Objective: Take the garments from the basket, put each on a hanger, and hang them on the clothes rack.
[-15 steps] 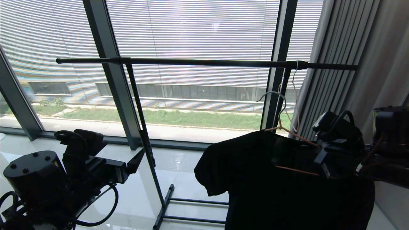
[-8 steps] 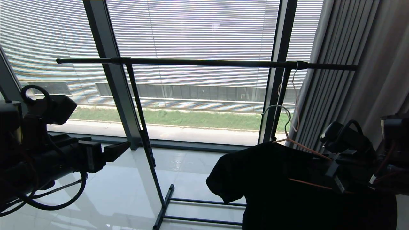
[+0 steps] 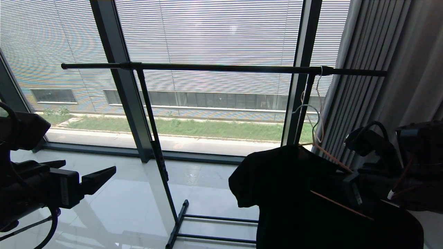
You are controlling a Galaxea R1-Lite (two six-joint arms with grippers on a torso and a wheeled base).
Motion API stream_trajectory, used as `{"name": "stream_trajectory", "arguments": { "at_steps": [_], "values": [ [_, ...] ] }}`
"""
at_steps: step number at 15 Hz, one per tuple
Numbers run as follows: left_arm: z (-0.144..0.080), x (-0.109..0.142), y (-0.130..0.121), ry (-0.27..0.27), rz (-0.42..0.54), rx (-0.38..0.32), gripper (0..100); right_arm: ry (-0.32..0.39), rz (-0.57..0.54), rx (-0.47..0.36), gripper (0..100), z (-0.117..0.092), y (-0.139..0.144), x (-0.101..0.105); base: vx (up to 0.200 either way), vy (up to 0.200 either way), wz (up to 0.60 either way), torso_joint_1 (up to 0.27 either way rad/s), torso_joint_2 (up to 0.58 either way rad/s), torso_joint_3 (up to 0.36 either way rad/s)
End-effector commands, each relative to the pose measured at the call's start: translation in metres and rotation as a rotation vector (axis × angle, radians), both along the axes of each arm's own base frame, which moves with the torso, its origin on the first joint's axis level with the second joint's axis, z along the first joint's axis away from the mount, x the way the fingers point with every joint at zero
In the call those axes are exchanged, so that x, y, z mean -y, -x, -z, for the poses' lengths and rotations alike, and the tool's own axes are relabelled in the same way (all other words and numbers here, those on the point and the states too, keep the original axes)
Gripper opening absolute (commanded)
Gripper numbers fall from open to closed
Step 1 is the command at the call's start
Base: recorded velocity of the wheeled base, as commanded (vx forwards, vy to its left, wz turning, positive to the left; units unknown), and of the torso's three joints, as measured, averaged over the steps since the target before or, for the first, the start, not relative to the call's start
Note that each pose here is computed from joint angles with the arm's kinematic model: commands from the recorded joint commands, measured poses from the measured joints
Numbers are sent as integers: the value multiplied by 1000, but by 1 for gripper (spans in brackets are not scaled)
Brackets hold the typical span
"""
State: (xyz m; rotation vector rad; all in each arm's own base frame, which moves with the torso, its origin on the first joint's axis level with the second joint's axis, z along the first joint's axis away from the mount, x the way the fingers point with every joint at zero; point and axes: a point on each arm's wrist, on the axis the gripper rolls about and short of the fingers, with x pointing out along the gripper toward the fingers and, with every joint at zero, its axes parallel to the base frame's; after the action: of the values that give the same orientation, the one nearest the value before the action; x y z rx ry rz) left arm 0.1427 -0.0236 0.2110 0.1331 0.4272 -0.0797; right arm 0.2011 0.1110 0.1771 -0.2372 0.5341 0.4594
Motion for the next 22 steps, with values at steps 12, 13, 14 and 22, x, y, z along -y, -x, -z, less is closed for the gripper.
{"name": "stream_trajectory", "arguments": {
  "at_steps": [12, 13, 14, 22],
  "values": [
    [7, 0, 3, -53, 26, -20, 100, -138, 353, 114, 0, -31, -72, -38, 50, 0, 0, 0, 0, 0],
    [7, 0, 3, -55, 25, -19, 100, -142, 353, 122, 0, -34, -73, -38, 200, 0, 0, -2, 2, 2],
    [7, 2, 4, -55, 37, -18, 100, -152, 362, 138, 0, -39, -75, -38, 200, 0, 0, 12, 2, -2],
    [8, 7, 4, -85, 85, -17, 100, -143, 363, 221, 0, -55, -73, -31, 200, 0, 0, 7, 4, 2]
  ]
}}
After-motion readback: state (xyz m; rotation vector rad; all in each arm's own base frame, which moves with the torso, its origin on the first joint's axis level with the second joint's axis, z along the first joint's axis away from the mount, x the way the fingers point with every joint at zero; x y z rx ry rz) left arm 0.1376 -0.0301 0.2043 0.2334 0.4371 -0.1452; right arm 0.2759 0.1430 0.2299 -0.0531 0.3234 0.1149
